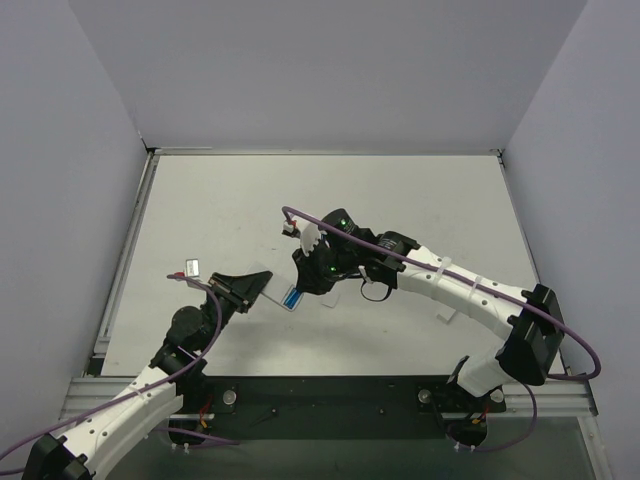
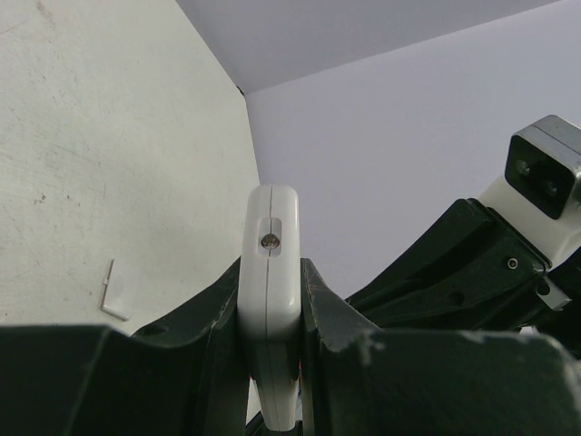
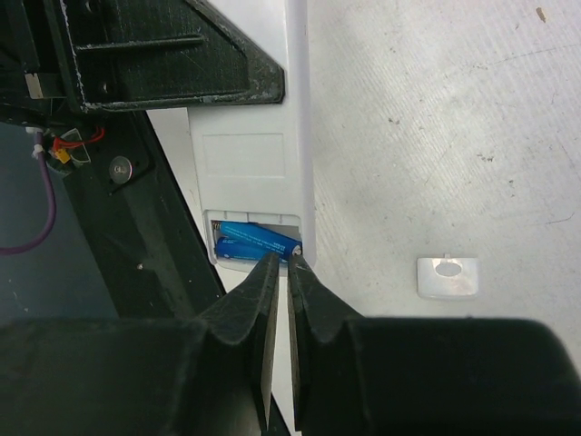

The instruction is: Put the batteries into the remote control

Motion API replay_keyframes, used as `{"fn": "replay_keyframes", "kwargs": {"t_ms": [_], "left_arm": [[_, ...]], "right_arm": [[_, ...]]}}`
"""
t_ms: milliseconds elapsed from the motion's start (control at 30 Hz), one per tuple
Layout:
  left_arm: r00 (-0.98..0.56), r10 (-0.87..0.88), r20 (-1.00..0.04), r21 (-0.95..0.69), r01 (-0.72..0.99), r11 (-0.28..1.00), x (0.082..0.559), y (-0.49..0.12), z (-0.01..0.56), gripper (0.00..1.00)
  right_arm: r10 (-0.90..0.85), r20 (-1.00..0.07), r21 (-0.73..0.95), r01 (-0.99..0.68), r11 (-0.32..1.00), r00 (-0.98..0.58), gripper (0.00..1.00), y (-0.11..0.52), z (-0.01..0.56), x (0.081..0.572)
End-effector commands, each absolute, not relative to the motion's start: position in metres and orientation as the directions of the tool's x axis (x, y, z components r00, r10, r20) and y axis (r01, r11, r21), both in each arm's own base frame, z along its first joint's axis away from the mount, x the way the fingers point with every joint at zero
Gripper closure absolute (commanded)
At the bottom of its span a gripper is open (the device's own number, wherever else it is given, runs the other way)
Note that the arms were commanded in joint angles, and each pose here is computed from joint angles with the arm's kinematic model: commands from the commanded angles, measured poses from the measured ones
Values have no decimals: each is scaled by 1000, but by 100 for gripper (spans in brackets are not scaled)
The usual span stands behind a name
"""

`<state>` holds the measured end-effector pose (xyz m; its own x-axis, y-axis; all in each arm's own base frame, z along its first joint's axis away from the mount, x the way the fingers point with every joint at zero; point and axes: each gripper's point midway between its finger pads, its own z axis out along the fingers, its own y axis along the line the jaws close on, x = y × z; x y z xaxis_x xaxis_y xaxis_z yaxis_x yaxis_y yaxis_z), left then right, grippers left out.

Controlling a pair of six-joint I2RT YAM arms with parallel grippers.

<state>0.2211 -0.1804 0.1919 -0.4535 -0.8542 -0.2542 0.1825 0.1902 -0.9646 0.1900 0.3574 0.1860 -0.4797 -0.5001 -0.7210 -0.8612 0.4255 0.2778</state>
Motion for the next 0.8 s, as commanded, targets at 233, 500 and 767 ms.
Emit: {"fn": "replay_keyframes", "kwargs": {"t_ms": [233,500,767], "left_arm": [[-443,-866,-231,-947,308,95,217,-183,247,100],[-443,-866,-231,-945,316,90,217,-184,248,100],[-437,-868,-235,-947,302,105,218,-182,243,100]], "right_arm": [[-507,-723,287,-872,397,-469,99,366,192,188],[-513,-721,291,-875,387,-466,100,367,191,185],[-509,-733,270,-880,390,-450,100,360,203,184]]}}
